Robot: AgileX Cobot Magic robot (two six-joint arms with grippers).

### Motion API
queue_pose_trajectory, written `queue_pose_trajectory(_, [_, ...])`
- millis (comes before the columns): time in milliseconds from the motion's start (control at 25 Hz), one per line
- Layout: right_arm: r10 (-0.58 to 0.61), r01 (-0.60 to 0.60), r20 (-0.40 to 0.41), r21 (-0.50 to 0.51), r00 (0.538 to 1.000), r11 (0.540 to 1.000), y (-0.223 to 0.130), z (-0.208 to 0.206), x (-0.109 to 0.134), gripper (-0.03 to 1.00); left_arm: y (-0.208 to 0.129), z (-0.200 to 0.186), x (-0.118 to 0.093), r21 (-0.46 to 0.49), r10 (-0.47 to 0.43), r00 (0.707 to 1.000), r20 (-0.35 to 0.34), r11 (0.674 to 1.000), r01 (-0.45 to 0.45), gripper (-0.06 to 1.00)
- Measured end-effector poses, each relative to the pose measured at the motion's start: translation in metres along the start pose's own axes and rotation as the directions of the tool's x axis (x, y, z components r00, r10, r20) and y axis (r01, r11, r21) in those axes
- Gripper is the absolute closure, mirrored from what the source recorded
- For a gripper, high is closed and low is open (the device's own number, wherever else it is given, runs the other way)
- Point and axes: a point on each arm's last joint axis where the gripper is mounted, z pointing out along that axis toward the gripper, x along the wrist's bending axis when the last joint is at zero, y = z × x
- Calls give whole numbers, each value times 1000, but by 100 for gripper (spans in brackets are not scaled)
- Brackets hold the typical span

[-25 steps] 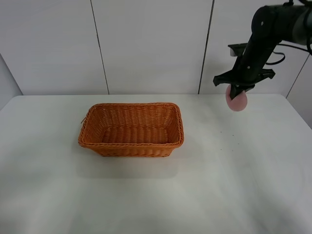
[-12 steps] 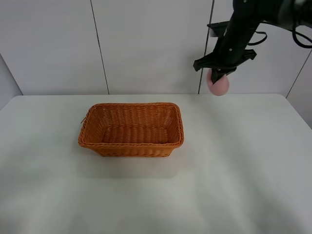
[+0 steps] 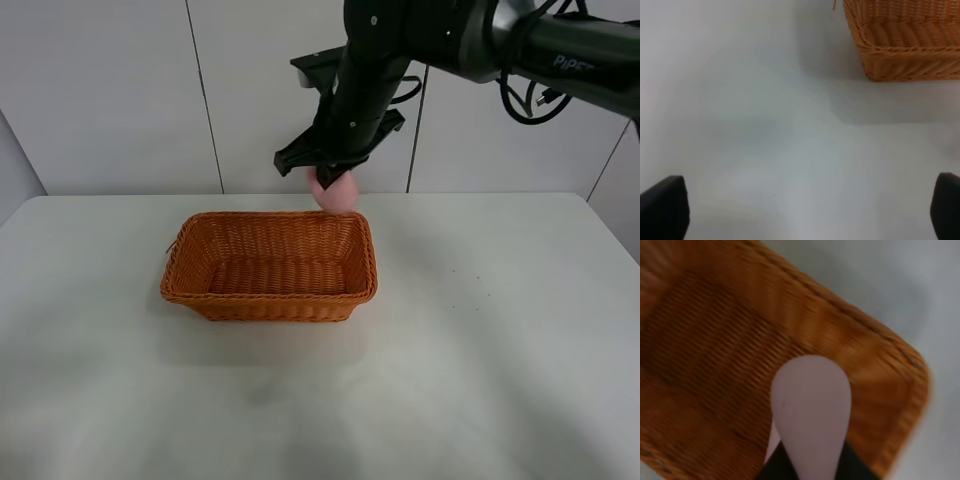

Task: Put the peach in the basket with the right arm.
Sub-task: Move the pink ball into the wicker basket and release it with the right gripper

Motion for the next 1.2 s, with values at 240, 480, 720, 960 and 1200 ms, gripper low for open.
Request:
queue_pose_trajectory(240, [-66,65,-35,-29,997,997,1,61,38,97,0,0,0,0,0,1000,0,1000,0,-5])
queue_pose_trajectory(480, [-75,76,-43,9,996,997,-12,129,46,90,0,0,0,0,0,1000,0,1000,0,-5])
queue_pose_trajectory(720, [-50,52,-41,39,998,998,-18,144,46,39,0,0,0,0,0,1000,0,1000,0,-5])
queue_pose_trajectory(960, [-30,32,-61,34,998,999,-16,139,47,28,0,0,0,0,0,1000,0,1000,0,-5])
queue_pose_trajectory(1200, [-11,10,-52,-2,999,1000,20,78,34,28,0,0,0,0,0,1000,0,1000,0,-5])
